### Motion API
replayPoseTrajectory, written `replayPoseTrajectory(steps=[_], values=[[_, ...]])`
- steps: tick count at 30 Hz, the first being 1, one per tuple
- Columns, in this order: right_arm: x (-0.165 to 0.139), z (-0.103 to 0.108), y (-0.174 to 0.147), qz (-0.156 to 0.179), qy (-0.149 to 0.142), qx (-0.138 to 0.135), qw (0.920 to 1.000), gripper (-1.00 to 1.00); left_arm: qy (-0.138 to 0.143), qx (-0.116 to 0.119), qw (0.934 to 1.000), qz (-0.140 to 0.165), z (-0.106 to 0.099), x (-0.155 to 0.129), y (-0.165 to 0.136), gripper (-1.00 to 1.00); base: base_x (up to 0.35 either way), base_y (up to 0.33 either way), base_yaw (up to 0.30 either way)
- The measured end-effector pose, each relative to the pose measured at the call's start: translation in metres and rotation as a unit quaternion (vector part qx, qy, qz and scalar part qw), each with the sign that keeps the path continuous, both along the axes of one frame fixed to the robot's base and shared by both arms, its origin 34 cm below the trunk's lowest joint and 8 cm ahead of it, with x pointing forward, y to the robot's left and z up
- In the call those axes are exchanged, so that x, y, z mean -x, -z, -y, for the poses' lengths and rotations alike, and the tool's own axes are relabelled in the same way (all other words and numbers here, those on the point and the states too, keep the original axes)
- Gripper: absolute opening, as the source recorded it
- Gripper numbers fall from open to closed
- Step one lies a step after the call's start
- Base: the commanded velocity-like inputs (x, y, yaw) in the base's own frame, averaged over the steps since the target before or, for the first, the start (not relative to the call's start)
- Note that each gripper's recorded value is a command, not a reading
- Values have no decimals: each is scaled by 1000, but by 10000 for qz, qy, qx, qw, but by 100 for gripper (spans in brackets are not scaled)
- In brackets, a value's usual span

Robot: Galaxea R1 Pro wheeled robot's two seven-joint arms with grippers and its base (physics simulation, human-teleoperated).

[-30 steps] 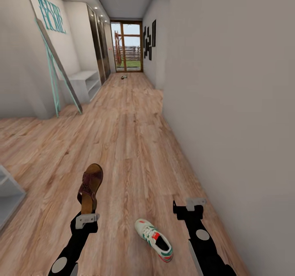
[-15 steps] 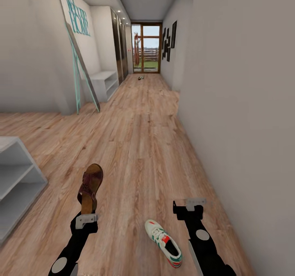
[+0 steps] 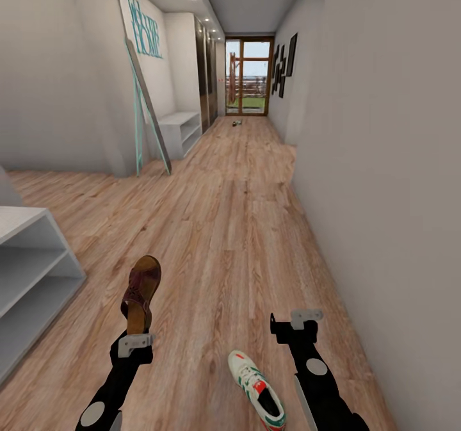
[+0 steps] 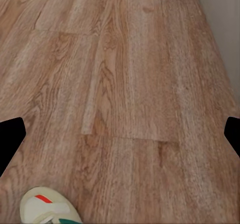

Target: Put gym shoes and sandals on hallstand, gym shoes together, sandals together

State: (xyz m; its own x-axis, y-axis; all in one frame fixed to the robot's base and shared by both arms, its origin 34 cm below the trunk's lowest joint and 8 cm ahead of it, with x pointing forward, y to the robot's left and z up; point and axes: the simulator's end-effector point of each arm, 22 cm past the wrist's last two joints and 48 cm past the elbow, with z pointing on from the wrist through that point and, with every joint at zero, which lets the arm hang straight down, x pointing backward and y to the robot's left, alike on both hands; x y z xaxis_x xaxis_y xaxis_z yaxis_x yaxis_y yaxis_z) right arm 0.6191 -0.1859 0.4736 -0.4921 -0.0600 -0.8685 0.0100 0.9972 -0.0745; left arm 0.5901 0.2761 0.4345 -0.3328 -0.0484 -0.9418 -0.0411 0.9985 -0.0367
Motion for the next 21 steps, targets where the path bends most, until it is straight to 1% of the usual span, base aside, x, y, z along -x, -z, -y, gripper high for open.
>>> replayPoseTrajectory(steps=[8, 14, 21], values=[[0, 0, 0, 1, 1, 0, 10000, 100, -3, -1, 10000, -2, 0, 0, 0, -100, 15, -19, 3], [0, 0, 0, 1, 1, 0, 10000, 100, -3, -1, 10000, 6, 0, 0, 0, -100, 62, -113, 0], [0, 0, 0, -2, 1, 0, 10000, 100, -2, -1, 10000, 6, 0, 0, 0, -100, 6, -12, 0]])
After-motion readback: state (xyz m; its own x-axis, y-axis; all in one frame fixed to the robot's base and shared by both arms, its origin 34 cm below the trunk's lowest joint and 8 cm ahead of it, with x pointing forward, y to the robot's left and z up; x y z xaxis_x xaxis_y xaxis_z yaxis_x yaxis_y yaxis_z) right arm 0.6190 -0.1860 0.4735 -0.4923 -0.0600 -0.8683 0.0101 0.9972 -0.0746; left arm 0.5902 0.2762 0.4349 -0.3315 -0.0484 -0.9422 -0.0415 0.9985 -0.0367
